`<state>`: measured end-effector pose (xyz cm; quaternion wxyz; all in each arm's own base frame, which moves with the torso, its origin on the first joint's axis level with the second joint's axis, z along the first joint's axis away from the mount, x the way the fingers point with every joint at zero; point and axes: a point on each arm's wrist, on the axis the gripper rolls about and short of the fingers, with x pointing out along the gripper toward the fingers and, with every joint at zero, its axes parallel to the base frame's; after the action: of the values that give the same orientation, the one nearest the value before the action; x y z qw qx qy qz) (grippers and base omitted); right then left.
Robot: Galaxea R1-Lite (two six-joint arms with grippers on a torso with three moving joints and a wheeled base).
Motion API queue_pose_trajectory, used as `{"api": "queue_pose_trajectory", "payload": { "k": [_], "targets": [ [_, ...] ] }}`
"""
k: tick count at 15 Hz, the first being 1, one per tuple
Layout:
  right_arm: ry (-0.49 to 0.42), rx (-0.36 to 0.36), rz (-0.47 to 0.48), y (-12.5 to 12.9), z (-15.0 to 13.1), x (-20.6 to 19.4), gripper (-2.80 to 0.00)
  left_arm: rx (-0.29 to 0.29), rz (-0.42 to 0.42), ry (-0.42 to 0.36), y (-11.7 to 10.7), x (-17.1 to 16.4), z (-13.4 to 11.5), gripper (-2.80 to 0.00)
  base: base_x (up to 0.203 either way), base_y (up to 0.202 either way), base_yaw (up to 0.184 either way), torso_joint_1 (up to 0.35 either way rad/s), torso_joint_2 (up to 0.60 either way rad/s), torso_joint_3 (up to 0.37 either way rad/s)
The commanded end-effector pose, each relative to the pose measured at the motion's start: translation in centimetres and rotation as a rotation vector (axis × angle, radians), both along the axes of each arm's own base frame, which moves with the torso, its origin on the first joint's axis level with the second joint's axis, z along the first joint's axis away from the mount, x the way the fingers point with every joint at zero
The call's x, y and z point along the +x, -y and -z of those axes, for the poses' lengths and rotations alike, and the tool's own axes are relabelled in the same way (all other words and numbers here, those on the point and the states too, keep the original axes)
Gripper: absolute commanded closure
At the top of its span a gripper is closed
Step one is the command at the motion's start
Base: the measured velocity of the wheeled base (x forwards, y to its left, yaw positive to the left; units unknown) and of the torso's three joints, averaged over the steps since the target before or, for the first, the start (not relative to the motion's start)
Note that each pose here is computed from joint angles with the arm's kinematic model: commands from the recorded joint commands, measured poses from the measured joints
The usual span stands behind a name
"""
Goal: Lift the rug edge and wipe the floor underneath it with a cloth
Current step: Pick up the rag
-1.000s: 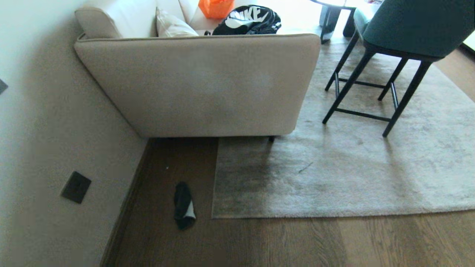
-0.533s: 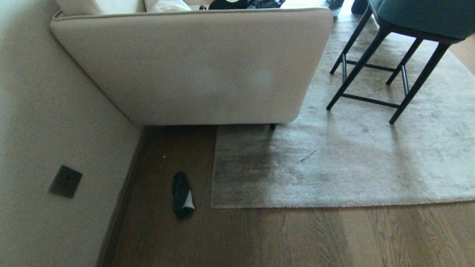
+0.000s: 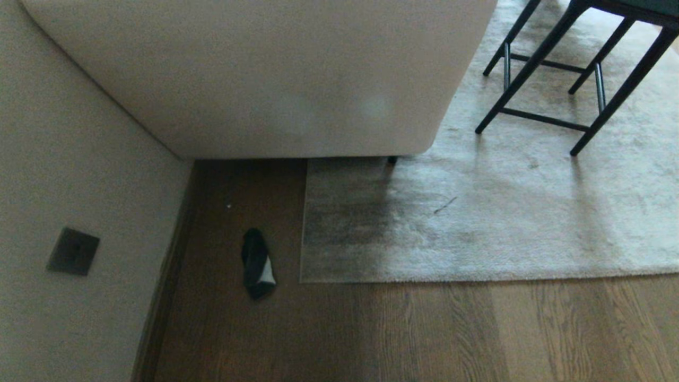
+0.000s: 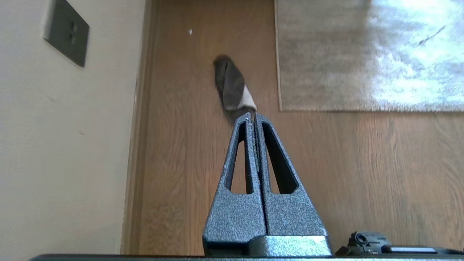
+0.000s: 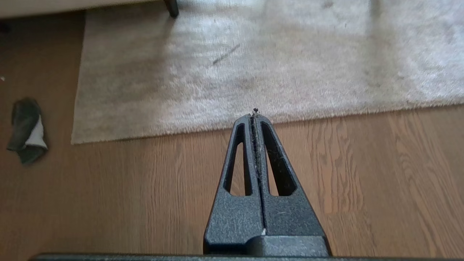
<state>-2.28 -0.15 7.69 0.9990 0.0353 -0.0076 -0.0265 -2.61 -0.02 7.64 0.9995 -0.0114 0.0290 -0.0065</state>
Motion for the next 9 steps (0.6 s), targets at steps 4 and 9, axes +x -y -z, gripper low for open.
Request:
{"api": "queue_pose_trajectory", "payload": {
  "k": [4,9],
  "targets": [
    [0.0,0.0,0.0,0.0,0.0,0.0,0.0,0.0,0.0,0.0,0.0,0.0,0.0,0.0,0.0,0.0,0.0,0.003,0.0,-0.198],
    [0.0,0.0,0.0,0.0,-0.01,0.01,0.0,0.0,0.0,-0.002,0.0,0.0,0.02,0.0,0.0,0.0,0.0,-0.001,0.0,-0.202]
  ]
}}
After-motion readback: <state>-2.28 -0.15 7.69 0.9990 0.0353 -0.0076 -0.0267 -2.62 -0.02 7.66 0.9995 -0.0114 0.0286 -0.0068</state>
